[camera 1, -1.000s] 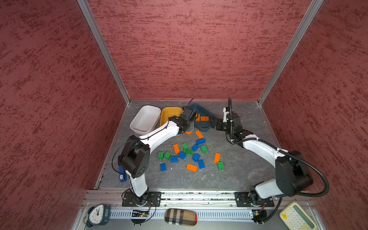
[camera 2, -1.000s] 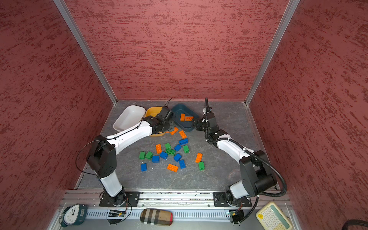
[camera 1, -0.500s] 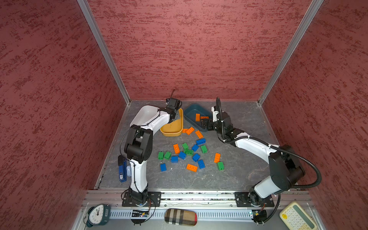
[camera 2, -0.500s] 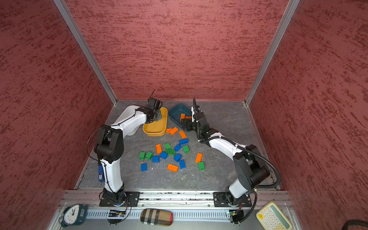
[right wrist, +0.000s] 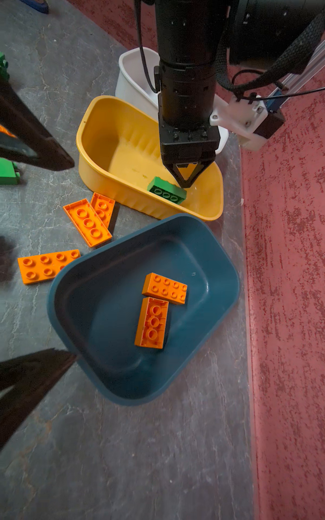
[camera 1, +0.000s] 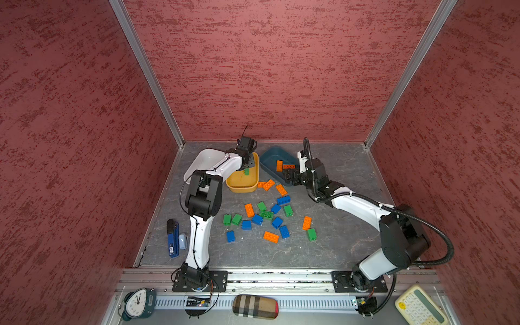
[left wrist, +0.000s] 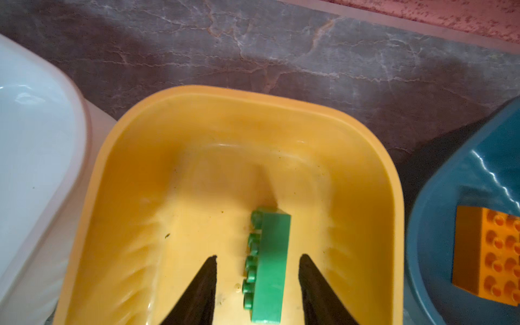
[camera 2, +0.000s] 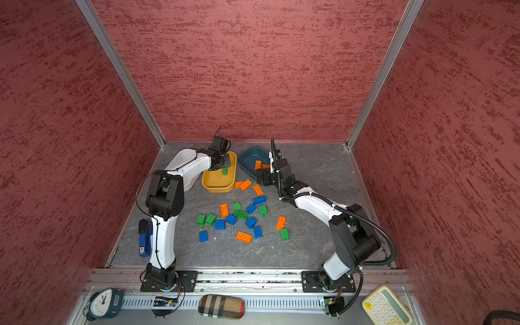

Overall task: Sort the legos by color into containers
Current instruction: 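Carry the green brick into the yellow tub and release it with the left gripper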

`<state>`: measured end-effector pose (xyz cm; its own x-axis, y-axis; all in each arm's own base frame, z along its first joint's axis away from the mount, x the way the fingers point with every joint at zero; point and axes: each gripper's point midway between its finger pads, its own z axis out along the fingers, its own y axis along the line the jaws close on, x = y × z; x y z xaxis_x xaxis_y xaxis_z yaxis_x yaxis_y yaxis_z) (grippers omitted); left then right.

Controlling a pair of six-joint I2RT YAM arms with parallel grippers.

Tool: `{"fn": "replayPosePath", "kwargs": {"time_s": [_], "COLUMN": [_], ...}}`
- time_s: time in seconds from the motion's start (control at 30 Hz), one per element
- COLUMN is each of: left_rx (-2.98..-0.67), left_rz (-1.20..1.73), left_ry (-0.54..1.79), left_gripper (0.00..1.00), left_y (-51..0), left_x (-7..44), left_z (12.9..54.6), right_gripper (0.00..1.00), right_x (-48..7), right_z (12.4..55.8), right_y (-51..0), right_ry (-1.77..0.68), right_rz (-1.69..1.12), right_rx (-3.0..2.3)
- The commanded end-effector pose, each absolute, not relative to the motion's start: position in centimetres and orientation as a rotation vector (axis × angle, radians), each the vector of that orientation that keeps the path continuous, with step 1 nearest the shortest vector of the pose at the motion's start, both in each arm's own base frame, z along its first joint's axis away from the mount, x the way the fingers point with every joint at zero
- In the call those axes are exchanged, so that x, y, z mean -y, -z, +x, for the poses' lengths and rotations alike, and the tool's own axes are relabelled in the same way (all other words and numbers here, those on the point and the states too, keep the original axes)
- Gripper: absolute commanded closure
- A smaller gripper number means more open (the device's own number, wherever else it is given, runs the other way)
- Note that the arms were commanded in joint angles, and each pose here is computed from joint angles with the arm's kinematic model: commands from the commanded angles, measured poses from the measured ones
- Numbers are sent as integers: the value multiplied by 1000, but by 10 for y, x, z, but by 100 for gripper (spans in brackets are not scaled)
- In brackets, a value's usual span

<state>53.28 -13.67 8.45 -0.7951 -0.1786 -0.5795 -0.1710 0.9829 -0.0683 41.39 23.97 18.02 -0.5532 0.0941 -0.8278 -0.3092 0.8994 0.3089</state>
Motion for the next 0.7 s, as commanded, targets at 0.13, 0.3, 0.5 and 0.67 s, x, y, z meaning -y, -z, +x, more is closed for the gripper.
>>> {"fn": "replayPosePath", "kwargs": {"time_s": [0.13, 0.3, 0.5, 0.67], "left_rx": [-2427, -2403, -2426, -2538], "left_rz": [-183, -97, -40, -63], "left_ry": [114, 147, 9, 23], "left_gripper": [34, 21, 0, 1], "left_y": [-136, -157, -161, -150], "left_x": [153, 169, 166, 165], "left_z": [513, 481, 415, 346], "right_gripper": [1, 1, 1, 1], "right_x": [-238, -227, -209, -210], "right_z": [409, 403, 397, 388], "right_y": [-179, -162, -157, -154], "right_ry": [-507, -491, -473, -563], "right_rz": [-148, -48, 97, 136], "right_rx": [-2104, -2152, -2141, -2111]}}
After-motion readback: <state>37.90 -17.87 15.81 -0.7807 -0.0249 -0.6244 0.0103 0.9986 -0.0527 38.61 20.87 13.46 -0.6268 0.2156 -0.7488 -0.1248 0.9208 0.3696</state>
